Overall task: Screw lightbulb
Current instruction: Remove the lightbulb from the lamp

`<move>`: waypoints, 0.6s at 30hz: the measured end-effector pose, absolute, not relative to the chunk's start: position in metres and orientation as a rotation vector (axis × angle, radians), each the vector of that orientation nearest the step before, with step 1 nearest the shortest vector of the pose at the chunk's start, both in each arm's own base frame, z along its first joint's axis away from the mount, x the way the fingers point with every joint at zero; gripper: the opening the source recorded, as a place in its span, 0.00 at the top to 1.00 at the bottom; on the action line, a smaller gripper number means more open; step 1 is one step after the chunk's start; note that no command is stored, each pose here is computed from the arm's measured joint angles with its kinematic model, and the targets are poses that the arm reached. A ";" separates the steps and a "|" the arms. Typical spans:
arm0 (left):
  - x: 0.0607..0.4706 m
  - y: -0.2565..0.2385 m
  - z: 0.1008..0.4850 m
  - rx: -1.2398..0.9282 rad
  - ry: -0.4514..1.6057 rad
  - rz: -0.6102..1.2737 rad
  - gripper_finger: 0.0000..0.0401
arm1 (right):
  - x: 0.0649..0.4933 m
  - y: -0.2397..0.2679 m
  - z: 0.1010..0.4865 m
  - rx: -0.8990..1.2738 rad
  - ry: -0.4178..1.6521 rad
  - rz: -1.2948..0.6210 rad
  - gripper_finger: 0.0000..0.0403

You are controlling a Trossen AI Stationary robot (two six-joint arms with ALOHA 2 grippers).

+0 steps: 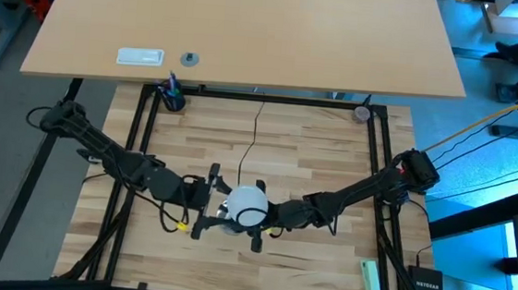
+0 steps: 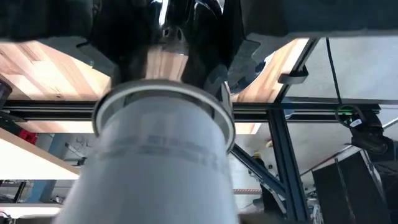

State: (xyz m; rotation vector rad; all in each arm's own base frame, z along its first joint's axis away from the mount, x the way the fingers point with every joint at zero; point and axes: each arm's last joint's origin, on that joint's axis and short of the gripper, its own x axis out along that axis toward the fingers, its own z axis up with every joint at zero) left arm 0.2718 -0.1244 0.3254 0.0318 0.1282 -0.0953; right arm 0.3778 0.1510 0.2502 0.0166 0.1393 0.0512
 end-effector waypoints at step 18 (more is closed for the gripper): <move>0.289 -0.120 0.311 0.059 0.154 -0.105 0.68 | 0.378 0.147 0.242 0.000 0.174 -0.144 0.56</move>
